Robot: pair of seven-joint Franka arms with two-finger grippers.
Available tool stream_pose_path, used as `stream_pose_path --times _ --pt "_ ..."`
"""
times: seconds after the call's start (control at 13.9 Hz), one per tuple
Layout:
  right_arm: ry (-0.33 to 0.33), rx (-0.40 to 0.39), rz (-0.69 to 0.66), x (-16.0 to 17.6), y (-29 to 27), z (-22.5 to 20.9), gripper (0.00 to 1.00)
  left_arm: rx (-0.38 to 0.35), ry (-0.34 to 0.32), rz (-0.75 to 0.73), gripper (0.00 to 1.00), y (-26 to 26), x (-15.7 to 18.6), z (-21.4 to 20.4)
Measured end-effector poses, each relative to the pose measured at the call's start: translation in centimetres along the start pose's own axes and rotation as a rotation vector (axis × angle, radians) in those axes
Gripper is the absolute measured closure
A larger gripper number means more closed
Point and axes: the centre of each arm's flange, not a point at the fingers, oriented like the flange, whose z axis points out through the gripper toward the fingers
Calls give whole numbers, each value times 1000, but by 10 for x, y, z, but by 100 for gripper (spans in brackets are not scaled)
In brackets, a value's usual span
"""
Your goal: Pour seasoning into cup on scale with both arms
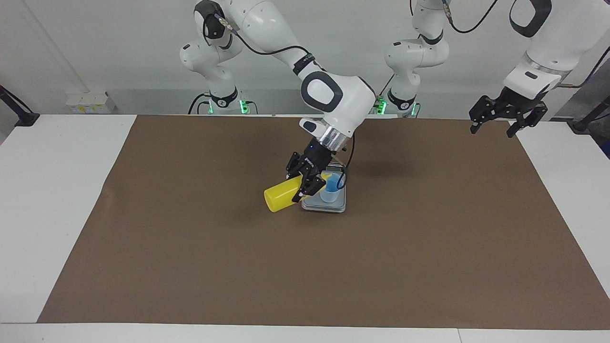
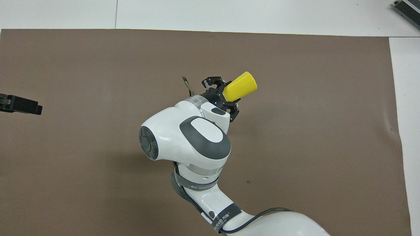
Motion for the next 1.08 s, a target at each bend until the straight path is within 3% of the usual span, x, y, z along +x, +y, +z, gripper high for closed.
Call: stream_pose_path --times 0.29,0.65,1.08 --pt "142 40 -52 -3 1 3 42 0 -1 -10 0 -5 -1 1" --pt "270 132 -113 -8 0 -1 42 2 -6 -20 0 -10 -2 2" --pt "268 174 -90 -36 14 -7 42 1 -8 24 0 15 2 4"
